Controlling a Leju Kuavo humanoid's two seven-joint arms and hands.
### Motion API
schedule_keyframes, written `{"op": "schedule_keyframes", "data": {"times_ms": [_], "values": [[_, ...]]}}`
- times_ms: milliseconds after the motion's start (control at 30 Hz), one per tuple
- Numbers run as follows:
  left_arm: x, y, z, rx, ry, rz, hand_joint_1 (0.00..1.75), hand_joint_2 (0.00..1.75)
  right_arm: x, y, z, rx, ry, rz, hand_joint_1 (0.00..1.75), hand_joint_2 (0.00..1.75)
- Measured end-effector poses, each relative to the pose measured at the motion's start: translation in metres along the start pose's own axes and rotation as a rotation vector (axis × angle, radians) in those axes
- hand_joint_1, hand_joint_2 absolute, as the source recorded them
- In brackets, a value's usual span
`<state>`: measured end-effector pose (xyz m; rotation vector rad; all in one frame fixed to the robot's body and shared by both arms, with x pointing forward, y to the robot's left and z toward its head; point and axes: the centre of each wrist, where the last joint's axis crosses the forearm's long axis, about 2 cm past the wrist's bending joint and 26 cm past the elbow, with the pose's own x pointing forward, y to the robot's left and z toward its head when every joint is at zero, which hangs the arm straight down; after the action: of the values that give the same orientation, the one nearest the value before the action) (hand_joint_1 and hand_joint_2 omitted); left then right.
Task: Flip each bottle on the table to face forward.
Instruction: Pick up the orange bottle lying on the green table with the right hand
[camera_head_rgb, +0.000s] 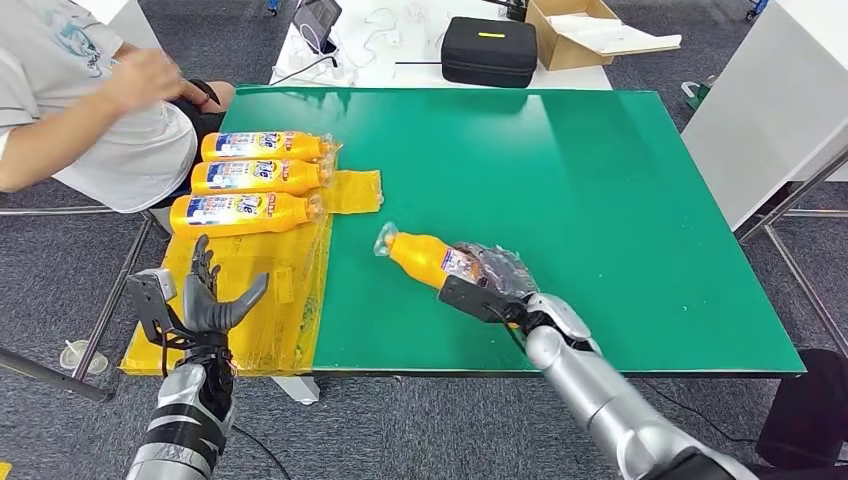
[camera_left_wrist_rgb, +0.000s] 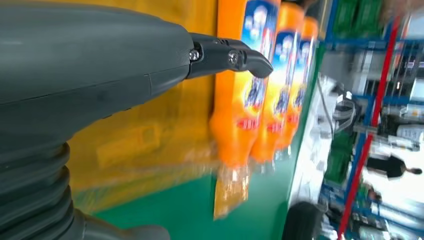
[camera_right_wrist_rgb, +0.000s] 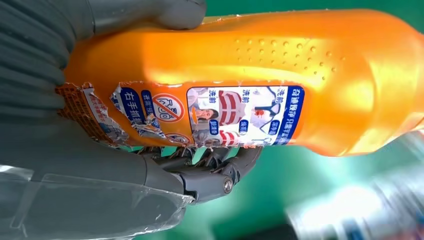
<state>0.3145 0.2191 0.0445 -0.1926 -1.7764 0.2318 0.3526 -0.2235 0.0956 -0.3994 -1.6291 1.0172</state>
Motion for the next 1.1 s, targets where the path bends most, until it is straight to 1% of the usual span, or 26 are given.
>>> {"op": "schedule_keyframes", "data": {"times_ms": [100,167,233,400,500,667,867,967,1100], "values": [[0.003,-0.011,0.005,-0.039,0.014,0.08,0.0,1.75,0.023,0.002,0.006,-0.245,-0.093,-0.019,1.75,1.75],[0.006,-0.019,0.006,-0.066,0.018,0.124,0.0,1.75,0.032,-0.002,0.009,-0.364,-0.135,-0.036,1.75,1.75],[0.008,-0.026,0.007,-0.089,0.016,0.153,0.0,1.75,0.036,-0.005,0.012,-0.432,-0.155,-0.052,1.75,1.75],[0.015,-0.037,0.005,-0.133,0.001,0.194,0.0,1.75,0.039,-0.008,0.02,-0.518,-0.168,-0.089,1.75,1.75],[0.018,-0.045,0.005,-0.189,0.014,0.279,0.0,1.75,0.039,-0.007,0.023,-0.571,-0.199,-0.123,1.75,1.75],[0.021,-0.066,0.01,-0.331,0.055,0.458,0.0,1.75,0.038,0.004,0.027,-0.599,-0.245,-0.178,1.75,1.75],[0.023,-0.081,0.014,-0.413,0.071,0.507,0.0,1.75,0.039,0.02,0.028,-0.576,-0.253,-0.214,1.75,1.75],[0.023,-0.089,0.015,-0.468,0.082,0.518,0.0,1.75,0.046,0.036,0.025,-0.539,-0.279,-0.228,1.73,1.75],[0.022,-0.1,0.017,-0.529,0.103,0.529,0.0,1.75,0.067,0.064,0.018,-0.473,-0.315,-0.254,1.73,1.75]]}}
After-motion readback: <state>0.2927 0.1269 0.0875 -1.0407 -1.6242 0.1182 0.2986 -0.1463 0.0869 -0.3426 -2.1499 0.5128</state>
